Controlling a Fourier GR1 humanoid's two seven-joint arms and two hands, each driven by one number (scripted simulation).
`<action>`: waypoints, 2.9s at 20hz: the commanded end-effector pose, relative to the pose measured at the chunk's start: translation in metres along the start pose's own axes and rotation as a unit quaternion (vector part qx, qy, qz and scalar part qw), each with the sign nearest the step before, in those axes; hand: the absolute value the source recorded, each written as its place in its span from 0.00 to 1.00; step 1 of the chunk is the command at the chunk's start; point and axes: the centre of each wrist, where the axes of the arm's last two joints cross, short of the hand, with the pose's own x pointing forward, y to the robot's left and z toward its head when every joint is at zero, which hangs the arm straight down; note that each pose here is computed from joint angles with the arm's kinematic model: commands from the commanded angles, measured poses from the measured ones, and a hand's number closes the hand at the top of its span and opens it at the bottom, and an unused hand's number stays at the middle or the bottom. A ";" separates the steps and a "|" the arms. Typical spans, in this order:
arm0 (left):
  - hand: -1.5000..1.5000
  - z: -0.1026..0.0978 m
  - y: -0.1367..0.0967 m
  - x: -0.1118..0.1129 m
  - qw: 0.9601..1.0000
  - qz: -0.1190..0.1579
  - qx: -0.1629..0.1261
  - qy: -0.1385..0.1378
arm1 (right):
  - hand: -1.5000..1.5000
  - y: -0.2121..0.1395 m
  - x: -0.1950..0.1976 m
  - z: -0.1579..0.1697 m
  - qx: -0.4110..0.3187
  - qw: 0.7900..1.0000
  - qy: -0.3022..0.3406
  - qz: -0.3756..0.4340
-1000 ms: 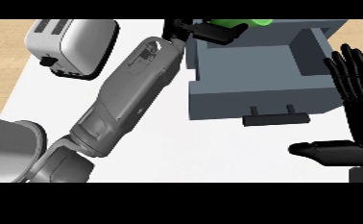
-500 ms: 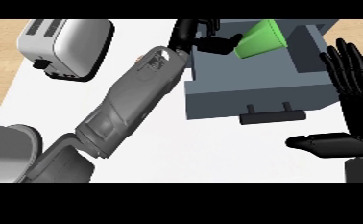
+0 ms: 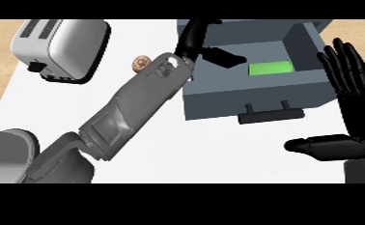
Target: Pick up the cup, place it into the drawer and close the drawer
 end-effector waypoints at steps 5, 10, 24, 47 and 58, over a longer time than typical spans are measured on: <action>0.00 0.003 -0.008 0.010 0.998 0.028 0.027 -0.058 | 0.00 0.009 0.001 -0.001 0.024 0.996 -0.011 -0.088; 0.00 -0.010 -0.003 0.037 0.992 0.082 0.030 -0.092 | 1.00 0.001 0.004 0.026 0.060 0.995 -0.011 -0.076; 0.00 0.010 0.049 0.023 0.987 0.132 0.068 -0.064 | 1.00 0.014 0.030 0.029 0.138 0.982 0.049 0.122; 0.00 0.113 0.183 -0.029 0.981 0.162 0.095 -0.056 | 1.00 0.085 -0.096 -0.026 0.246 0.862 0.082 0.435; 0.00 0.154 0.232 -0.039 0.979 0.164 0.106 -0.054 | 1.00 0.067 -0.158 -0.085 0.244 0.868 0.110 0.419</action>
